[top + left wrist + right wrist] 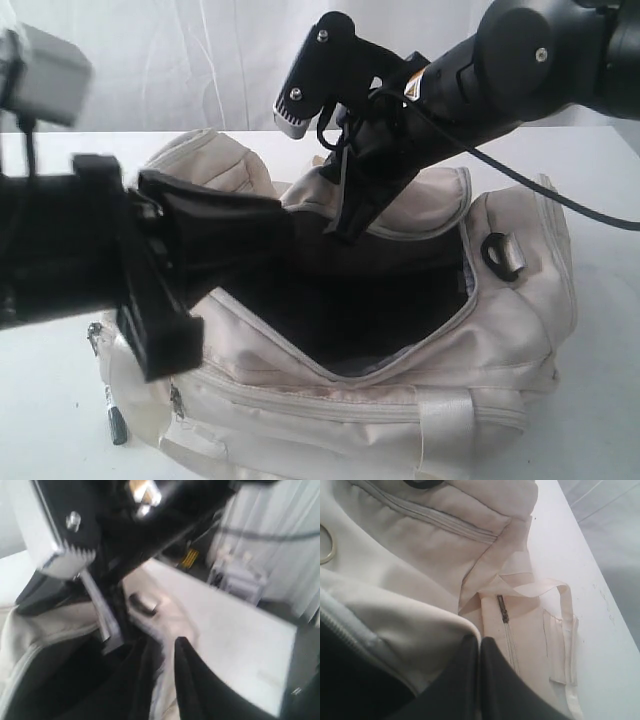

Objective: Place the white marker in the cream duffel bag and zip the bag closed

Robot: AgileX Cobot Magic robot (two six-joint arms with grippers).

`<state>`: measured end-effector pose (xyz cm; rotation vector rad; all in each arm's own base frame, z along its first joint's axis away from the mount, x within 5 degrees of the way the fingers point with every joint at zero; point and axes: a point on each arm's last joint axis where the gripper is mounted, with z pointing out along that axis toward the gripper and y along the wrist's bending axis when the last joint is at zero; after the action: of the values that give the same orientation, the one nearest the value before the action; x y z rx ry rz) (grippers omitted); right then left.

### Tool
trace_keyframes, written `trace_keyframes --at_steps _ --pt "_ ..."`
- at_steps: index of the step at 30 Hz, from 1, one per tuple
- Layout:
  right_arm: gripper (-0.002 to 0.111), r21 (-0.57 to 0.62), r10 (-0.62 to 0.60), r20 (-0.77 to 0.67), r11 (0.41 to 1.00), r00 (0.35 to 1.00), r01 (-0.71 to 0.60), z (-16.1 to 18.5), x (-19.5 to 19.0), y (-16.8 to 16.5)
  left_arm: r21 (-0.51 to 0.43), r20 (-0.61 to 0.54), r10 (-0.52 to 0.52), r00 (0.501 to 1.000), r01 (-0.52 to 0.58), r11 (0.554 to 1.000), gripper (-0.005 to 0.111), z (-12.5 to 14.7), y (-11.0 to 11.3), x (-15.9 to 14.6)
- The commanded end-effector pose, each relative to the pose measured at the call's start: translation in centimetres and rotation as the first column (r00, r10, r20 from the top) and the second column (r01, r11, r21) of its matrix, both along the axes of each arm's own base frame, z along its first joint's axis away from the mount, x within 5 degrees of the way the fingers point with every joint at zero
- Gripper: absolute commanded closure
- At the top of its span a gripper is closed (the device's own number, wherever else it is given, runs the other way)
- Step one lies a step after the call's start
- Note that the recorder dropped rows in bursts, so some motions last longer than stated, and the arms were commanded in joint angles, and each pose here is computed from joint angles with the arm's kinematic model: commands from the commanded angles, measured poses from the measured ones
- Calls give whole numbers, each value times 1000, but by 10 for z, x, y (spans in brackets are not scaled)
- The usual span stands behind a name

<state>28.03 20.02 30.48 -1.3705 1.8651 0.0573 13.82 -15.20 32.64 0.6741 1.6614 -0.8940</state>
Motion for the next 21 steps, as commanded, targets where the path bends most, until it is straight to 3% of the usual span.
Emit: trace_keyframes --at_steps 1,4,8,12,15,18,21 --pt "108 31 -21 13 999 1000 21 6 1 -2 -213 13 137 991 -131 968 85 44 27 -14" --pt "108 38 -28 9 999 1000 28 6 1 -2 -222 42 314 948 -298 928 85 71 52 -17" --pt "108 40 -30 8 999 1000 29 6 1 -2 -116 276 343 898 -323 939 79 98 56 -17" --pt "108 53 -46 -9 998 999 46 6 1 -2 31 303 385 872 -413 910 76 90 49 3" --pt "108 61 -53 -14 997 998 54 6 0 -2 257 329 403 854 -491 832 76 68 44 24" --pt "108 68 -62 -21 996 998 63 6 0 -2 561 384 378 842 -538 629 76 41 49 40" --pt "108 68 -62 -21 996 998 63 6 0 -2 825 397 294 869 -478 300 76 19 63 47"
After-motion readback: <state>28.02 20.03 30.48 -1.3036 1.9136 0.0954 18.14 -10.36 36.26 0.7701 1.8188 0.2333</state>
